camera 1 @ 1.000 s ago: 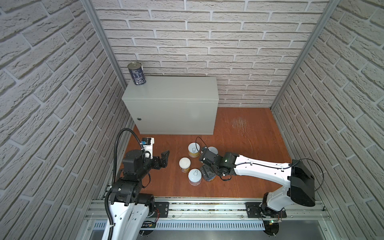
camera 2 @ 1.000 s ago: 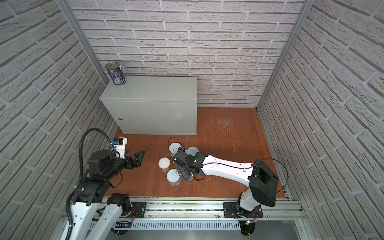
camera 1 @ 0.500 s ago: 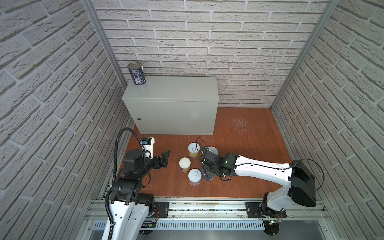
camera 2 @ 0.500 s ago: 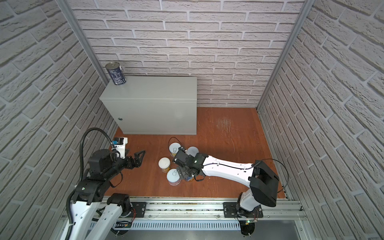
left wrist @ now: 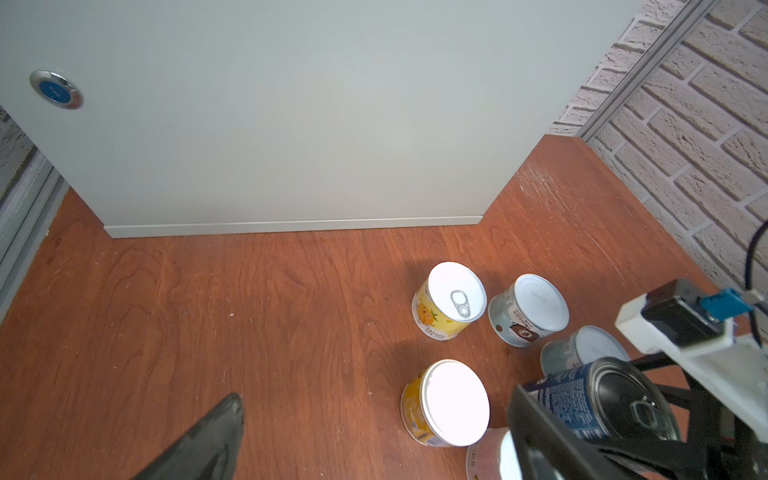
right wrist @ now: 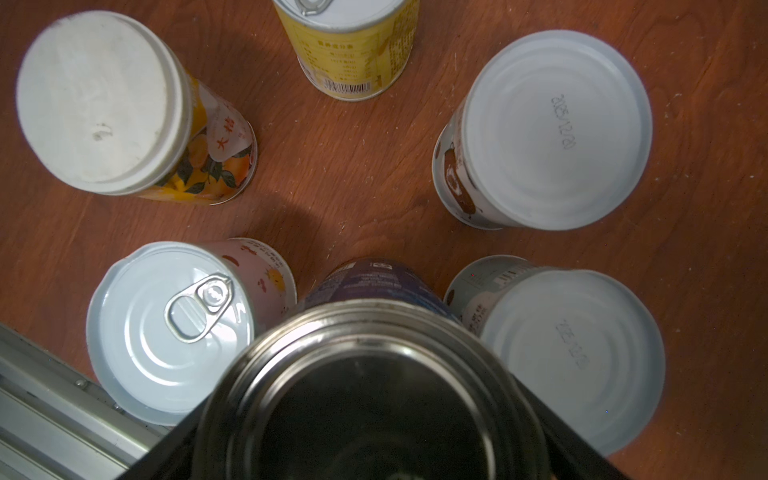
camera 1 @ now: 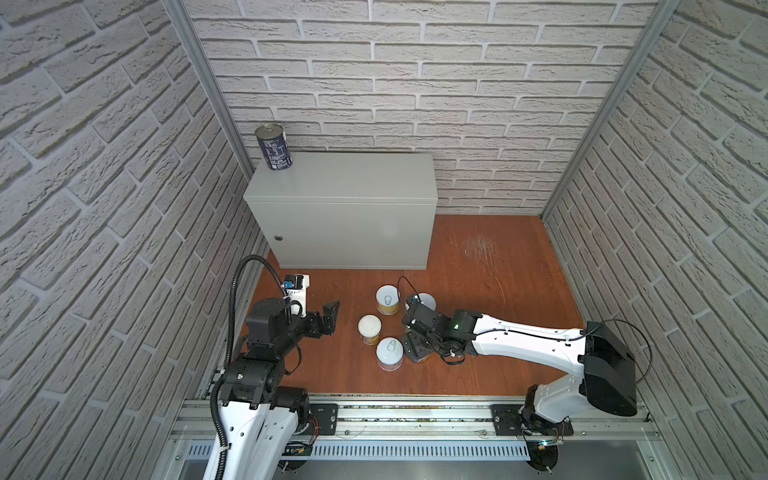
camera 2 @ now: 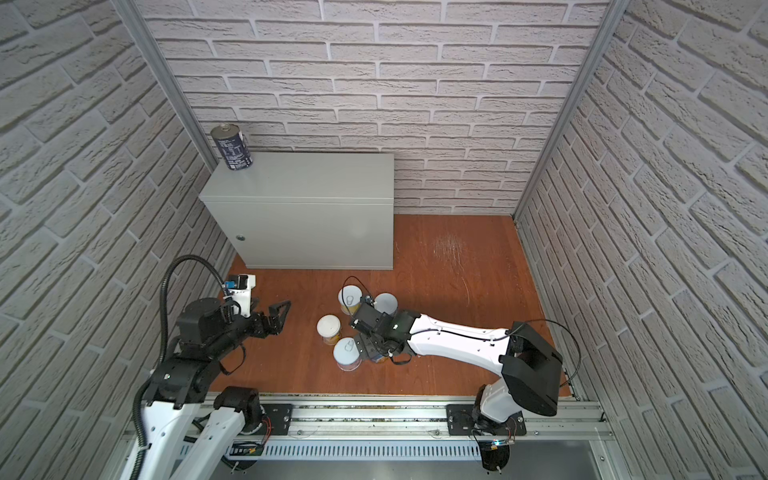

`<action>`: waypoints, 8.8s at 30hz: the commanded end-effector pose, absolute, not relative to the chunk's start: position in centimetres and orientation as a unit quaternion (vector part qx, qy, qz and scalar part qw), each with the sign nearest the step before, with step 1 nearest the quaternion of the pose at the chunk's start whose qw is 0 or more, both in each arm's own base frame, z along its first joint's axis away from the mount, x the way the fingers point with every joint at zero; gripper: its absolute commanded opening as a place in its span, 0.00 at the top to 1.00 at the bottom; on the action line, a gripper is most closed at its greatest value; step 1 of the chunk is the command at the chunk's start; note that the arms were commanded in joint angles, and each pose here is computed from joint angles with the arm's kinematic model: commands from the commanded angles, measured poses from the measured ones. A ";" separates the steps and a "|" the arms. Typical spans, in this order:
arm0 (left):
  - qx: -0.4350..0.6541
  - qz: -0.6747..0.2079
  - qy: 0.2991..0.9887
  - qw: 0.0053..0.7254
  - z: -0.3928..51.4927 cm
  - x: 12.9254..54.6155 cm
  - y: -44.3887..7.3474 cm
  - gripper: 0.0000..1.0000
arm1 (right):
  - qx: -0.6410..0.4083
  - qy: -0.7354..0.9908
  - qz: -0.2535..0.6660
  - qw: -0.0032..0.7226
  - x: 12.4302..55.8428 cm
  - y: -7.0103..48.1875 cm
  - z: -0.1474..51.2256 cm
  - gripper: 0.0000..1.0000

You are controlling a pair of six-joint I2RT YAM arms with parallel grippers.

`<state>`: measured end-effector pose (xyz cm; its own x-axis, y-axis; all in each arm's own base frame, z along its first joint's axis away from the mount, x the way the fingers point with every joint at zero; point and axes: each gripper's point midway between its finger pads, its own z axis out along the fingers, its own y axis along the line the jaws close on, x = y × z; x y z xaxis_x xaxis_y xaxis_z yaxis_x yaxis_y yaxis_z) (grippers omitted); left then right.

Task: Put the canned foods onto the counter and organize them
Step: 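Lower the right gripper and grasp the dark blue can from above, then lift the dark blue can with the right gripper toward the left gripper, then carry the blue can toward the left gripper while the left gripper reaches to meet it, then close the left gripper around the blue can's side below the right gripper, then open the right gripper and pull it back while the left holds the can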

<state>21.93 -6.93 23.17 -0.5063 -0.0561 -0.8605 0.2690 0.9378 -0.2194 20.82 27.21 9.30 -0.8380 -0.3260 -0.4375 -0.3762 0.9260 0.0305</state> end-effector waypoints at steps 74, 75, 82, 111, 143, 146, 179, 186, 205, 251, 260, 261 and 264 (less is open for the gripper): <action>0.090 -0.200 0.849 0.480 22.7 23.0 -8.6 0.02 | -0.142 0.901 0.231 0.339 32.4 29.3 23.3 0.40; 0.090 -0.200 0.851 0.477 22.6 23.1 -8.6 0.02 | -0.141 0.901 0.230 0.341 32.5 29.1 23.5 0.40; 0.089 -0.212 0.861 0.454 21.8 23.6 -9.1 0.02 | -0.138 0.895 0.238 0.352 32.6 28.3 24.8 0.40; 0.205 -0.197 0.872 0.398 21.4 24.6 -20.5 0.02 | -0.146 0.888 0.219 0.377 30.4 23.4 25.8 0.40; 0.334 -0.291 0.775 0.451 22.4 21.9 -27.3 0.02 | -0.181 0.867 0.323 0.332 29.5 27.3 28.3 0.41; 0.349 -0.286 0.768 0.455 22.4 21.8 -27.4 0.02 | -0.183 0.866 0.335 0.325 29.5 27.8 28.5 0.41; 0.399 -0.299 0.730 0.468 23.7 21.1 -28.5 0.03 | -0.208 0.825 0.445 0.281 26.6 30.1 31.0 0.41; 0.407 -0.297 0.722 0.473 23.7 20.8 -28.4 0.03 | -0.220 0.815 0.462 0.271 26.0 30.4 31.3 0.41; 0.405 -0.307 0.709 0.489 23.9 21.9 -28.5 0.09 | -0.239 0.794 0.512 0.225 25.0 31.7 30.8 0.42; 0.332 -0.329 0.702 0.538 26.7 24.0 -26.8 0.38 | -0.204 0.828 0.458 0.253 27.4 30.6 28.9 0.15; 0.285 -0.292 0.725 0.555 26.6 25.4 -25.2 0.38 | -0.201 0.824 0.461 0.260 27.6 30.7 29.3 0.12; 0.277 -0.286 0.728 0.557 26.6 25.6 -24.8 0.38 | -0.200 0.825 0.460 0.260 27.7 30.6 29.2 0.12; 0.265 -0.278 0.731 0.565 26.7 25.7 -24.2 0.38 | -0.200 0.826 0.458 0.262 27.6 30.5 29.1 0.11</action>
